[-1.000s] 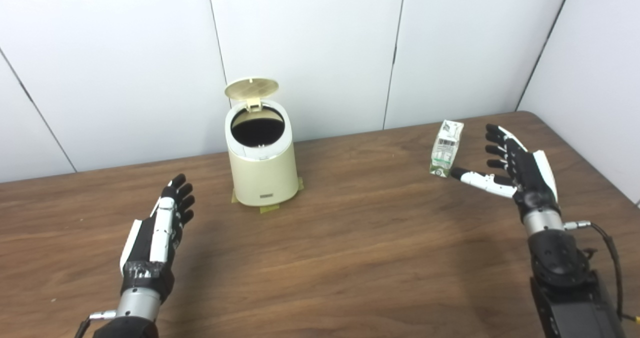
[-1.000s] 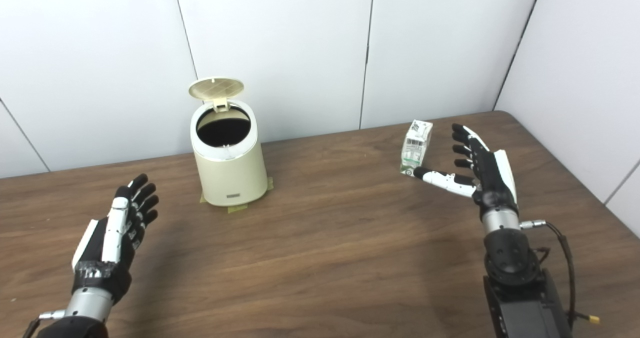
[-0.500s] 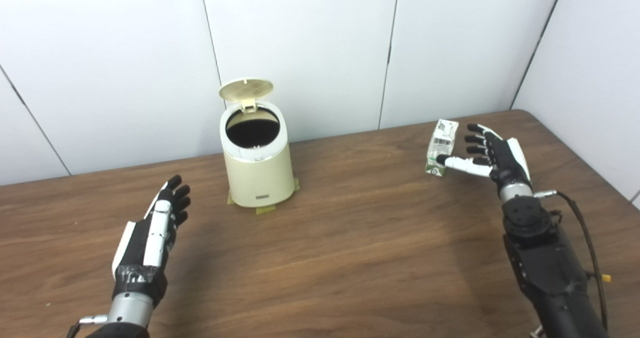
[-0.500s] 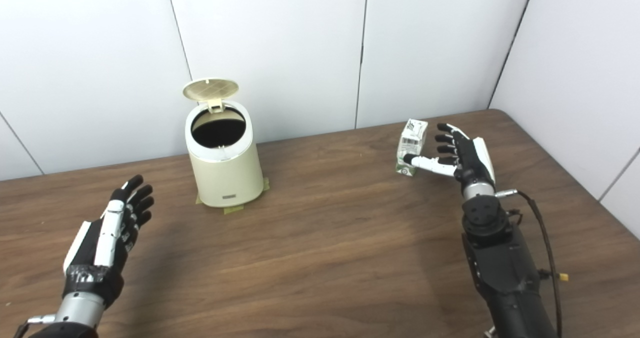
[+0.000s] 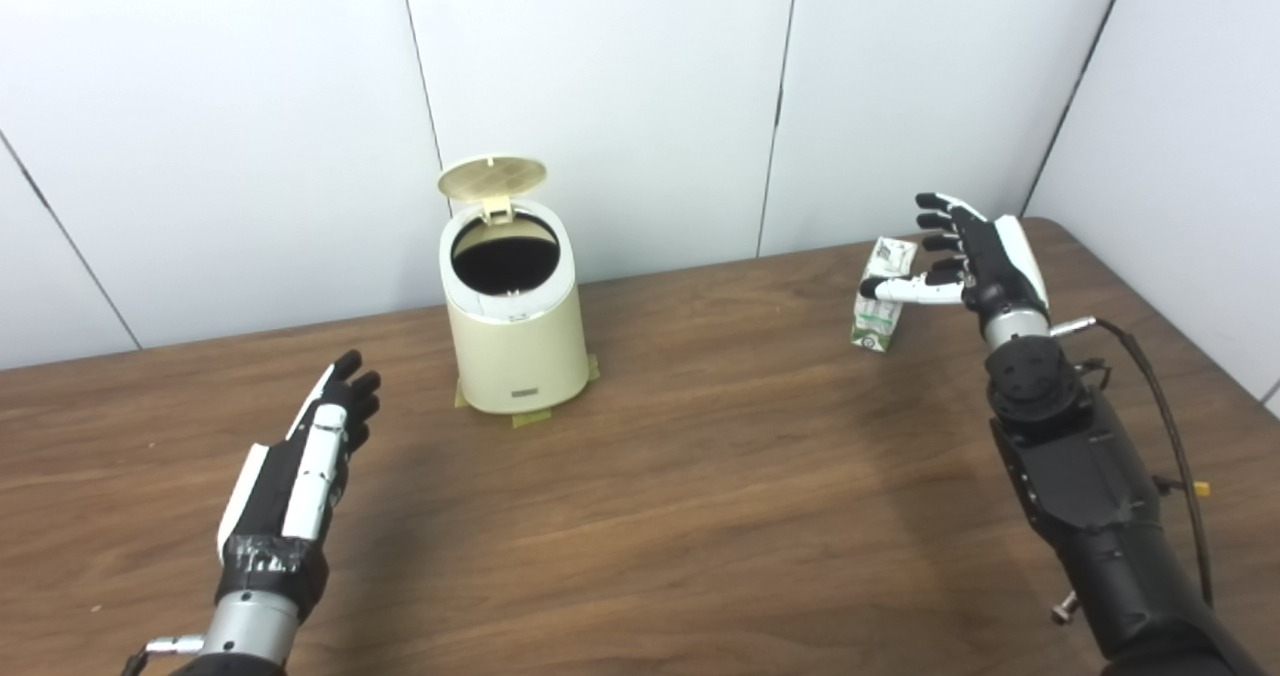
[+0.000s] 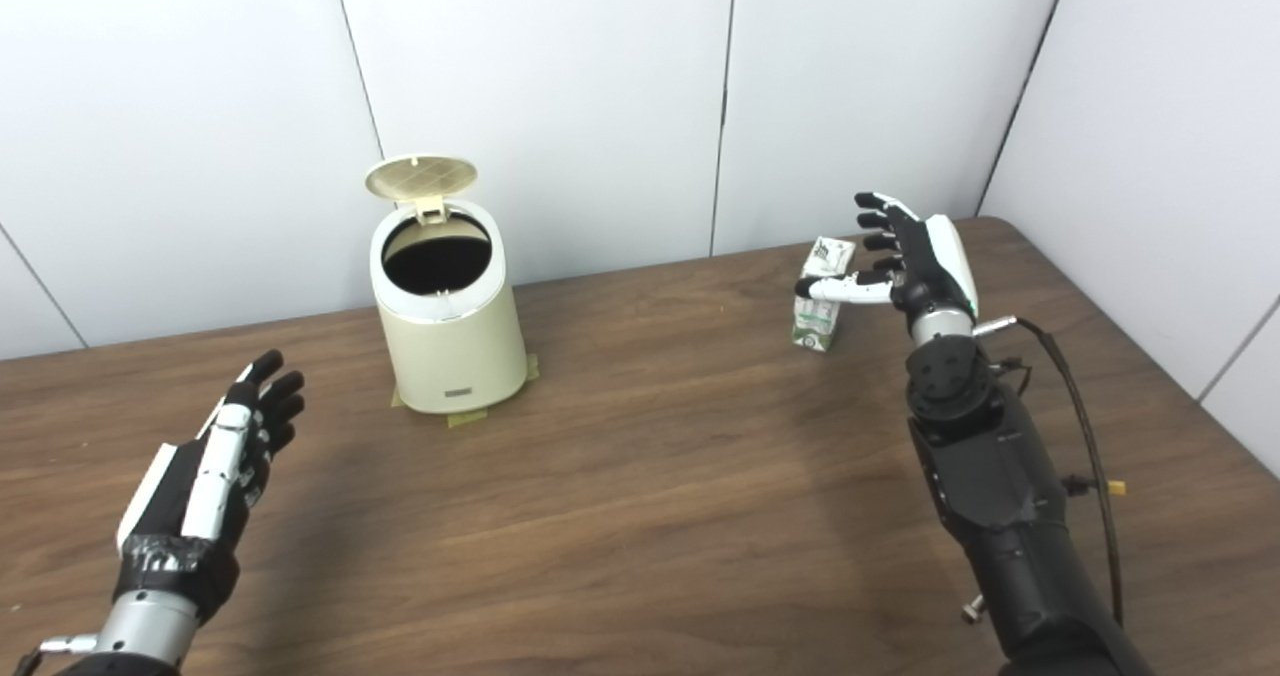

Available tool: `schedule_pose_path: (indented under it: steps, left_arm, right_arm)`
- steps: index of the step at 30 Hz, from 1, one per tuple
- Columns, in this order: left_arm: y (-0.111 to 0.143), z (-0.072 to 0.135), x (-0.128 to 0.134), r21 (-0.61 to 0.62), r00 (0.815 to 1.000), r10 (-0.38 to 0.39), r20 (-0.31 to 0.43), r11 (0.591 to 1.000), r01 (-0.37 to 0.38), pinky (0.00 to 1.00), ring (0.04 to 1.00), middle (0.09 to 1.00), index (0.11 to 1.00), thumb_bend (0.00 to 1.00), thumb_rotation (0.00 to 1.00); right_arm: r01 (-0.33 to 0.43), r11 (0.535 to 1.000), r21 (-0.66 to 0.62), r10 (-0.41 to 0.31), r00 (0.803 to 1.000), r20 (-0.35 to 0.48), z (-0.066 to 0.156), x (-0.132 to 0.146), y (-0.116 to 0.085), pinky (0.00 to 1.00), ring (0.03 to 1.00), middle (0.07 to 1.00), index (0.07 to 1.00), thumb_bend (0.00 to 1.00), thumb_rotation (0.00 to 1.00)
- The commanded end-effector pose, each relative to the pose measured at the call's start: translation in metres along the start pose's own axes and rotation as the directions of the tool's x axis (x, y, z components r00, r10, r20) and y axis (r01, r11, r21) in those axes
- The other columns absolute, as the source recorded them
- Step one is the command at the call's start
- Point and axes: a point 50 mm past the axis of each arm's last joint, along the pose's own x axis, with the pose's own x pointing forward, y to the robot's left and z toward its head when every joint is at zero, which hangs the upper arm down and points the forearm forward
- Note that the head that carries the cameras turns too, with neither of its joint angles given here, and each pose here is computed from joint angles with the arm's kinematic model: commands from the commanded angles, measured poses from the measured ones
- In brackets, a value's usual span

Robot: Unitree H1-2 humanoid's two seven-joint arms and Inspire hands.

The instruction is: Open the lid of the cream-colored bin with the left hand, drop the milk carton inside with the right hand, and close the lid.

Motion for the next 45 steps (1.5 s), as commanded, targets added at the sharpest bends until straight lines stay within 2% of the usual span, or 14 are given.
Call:
schedule_pose_path:
  steps: [1,11,20,29,32,34,35,36,40,45]
  left_arm:
    - [-0.001,0.016,0.004,0.013,0.998,-0.01,0.062,1.0,0.009,0.98,0.951,0.937,0.978,0.45,0.93]
    - [-0.001,0.015,0.005,0.043,0.998,-0.015,0.055,0.999,0.013,1.0,0.964,0.934,0.976,0.44,0.97]
    - [0.0,0.014,0.004,0.06,0.998,-0.031,0.057,0.998,0.027,1.0,0.97,0.94,0.985,0.45,1.0]
    - [0.001,0.015,0.004,0.07,0.998,-0.029,0.057,0.997,0.025,1.0,0.971,0.941,0.984,0.43,1.0]
    - [0.002,0.015,0.003,0.065,0.998,-0.031,0.059,0.998,0.027,1.0,0.969,0.943,0.982,0.43,1.0]
    - [0.003,0.016,0.003,0.058,0.998,-0.04,0.057,0.998,0.036,1.0,0.977,0.95,0.982,0.43,1.0]
    - [0.002,0.017,0.003,0.06,0.998,-0.043,0.056,0.997,0.04,1.0,0.977,0.953,0.981,0.43,1.0]
    - [0.002,0.018,0.003,0.063,0.997,-0.045,0.056,0.997,0.042,1.0,0.975,0.955,0.981,0.43,1.0]
    - [0.001,0.019,0.002,0.064,0.997,-0.047,0.057,0.997,0.043,1.0,0.975,0.958,0.981,0.43,1.0]
    - [0.004,0.018,0.002,0.081,0.996,-0.064,0.055,0.995,0.06,1.0,0.979,0.964,0.985,0.44,1.0]
  right_arm:
    - [0.07,0.997,0.034,-0.073,0.992,0.105,0.03,0.013,-0.015,0.68,0.76,0.792,0.803,0.84,0.12]
    - [0.057,0.997,0.046,-0.063,0.987,0.147,0.027,0.018,-0.002,0.62,0.688,0.713,0.708,0.88,0.11]
    - [0.011,0.997,0.071,-0.019,0.992,0.122,0.022,0.018,0.0,0.6,0.654,0.679,0.673,0.88,0.18]
    - [0.008,0.995,0.098,-0.019,0.993,0.117,0.015,0.017,0.002,0.54,0.601,0.632,0.646,0.87,0.16]
    - [0.023,0.996,0.09,-0.033,0.993,0.117,0.016,0.016,0.004,0.52,0.58,0.614,0.635,0.84,0.12]
    - [0.036,0.994,0.098,-0.048,0.991,0.127,0.017,0.015,0.005,0.5,0.564,0.602,0.618,0.82,0.05]
    - [0.045,0.992,0.114,-0.06,0.99,0.128,0.017,0.014,0.006,0.48,0.545,0.583,0.544,0.64,0.1]
    - [0.053,0.99,0.131,-0.07,0.989,0.128,0.018,0.013,0.007,0.46,0.522,0.529,0.511,0.57,0.05]
    - [0.1,0.986,0.135,-0.118,0.985,0.124,0.016,0.013,0.009,0.44,0.502,0.496,0.487,0.53,0.0]
    - [0.132,0.985,0.114,-0.146,0.981,0.124,0.014,0.01,0.014,0.41,0.451,0.49,0.48,0.52,0.0]
